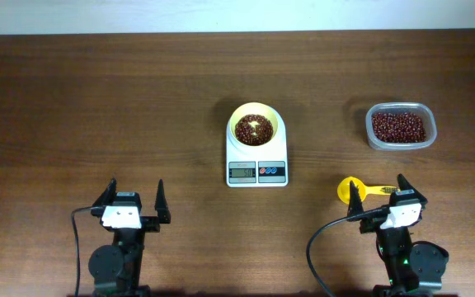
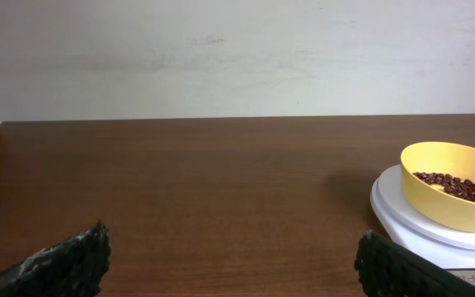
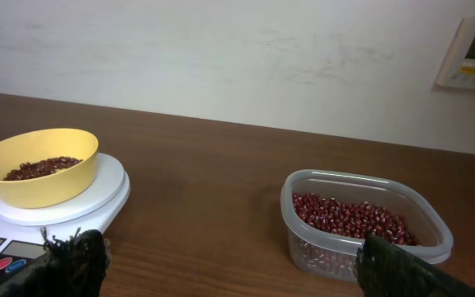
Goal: Scoop item into bowl and weigh 50g on scale
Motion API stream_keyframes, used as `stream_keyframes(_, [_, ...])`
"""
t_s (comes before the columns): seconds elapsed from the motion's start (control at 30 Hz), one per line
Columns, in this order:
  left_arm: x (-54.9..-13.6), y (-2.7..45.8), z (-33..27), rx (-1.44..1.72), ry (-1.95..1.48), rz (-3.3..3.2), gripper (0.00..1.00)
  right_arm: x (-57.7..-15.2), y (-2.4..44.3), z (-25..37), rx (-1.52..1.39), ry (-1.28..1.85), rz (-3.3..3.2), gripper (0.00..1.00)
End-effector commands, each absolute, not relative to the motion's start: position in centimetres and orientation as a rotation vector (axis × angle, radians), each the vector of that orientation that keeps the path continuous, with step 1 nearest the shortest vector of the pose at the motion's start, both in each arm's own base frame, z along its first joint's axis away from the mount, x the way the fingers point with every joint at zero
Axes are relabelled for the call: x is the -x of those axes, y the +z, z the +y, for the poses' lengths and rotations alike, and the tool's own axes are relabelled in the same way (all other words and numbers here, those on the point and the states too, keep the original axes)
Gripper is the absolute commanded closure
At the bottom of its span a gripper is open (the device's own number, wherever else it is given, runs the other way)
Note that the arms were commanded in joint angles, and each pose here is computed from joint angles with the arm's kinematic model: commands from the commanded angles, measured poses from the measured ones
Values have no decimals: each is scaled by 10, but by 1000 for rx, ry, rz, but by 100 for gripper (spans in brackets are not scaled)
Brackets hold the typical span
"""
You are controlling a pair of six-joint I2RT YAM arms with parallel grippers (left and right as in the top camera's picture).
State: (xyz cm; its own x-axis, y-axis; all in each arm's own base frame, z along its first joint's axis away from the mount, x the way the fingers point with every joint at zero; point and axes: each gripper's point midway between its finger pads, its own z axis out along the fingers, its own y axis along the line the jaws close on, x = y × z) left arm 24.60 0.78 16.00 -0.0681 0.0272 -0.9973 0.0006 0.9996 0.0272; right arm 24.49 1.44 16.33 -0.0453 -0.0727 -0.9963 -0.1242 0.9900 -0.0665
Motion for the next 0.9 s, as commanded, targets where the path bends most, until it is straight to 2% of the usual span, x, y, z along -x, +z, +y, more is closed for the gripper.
stream_keyframes(0.0, [-246, 158, 10, -26, 43, 1640, 1, -245, 160, 12, 136, 40, 1626, 1])
stream_keyframes(0.87, [-246, 158, 10, -26, 43, 1640, 1, -245, 157, 14, 144, 50, 1639, 1])
